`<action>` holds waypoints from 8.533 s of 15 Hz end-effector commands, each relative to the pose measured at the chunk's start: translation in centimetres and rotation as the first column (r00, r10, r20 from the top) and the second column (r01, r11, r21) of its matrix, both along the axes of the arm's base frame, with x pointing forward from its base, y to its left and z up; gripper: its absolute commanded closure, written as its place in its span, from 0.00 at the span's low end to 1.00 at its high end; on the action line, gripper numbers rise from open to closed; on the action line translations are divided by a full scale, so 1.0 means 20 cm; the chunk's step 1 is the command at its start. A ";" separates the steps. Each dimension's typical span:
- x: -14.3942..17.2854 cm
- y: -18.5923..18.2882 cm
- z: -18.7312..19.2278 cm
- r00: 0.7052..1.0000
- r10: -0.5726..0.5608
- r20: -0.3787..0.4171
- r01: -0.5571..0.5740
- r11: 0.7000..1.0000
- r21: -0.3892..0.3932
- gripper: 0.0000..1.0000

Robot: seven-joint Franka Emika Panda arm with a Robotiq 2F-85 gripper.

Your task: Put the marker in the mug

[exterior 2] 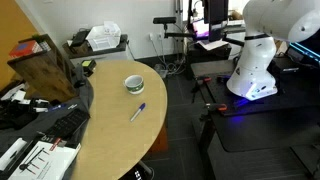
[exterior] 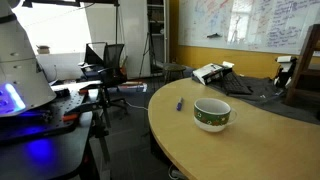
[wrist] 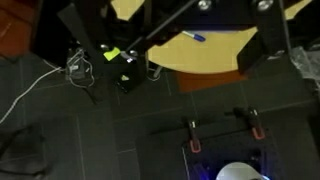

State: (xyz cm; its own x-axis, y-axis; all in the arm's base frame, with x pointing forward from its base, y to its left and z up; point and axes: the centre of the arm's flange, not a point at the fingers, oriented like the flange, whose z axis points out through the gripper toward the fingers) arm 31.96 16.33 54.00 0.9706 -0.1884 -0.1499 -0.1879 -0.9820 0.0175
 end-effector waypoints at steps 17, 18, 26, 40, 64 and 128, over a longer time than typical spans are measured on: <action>0.69 -0.32 -0.57 0.794 0.608 0.022 -0.601 0.789 -0.126 0.00; 0.73 -0.34 -0.63 0.760 0.650 0.028 -0.643 0.757 -0.114 0.00; 0.81 -0.34 -0.82 0.407 0.912 0.054 -0.909 0.410 -0.079 0.00; 0.98 -0.40 -1.01 0.330 0.935 0.132 -0.942 0.334 -0.016 0.00; 1.46 -0.74 -2.41 0.370 0.919 0.134 -0.927 0.356 0.117 0.07; 1.55 -1.77 -1.82 -0.410 0.607 0.680 -0.828 -0.561 0.002 0.95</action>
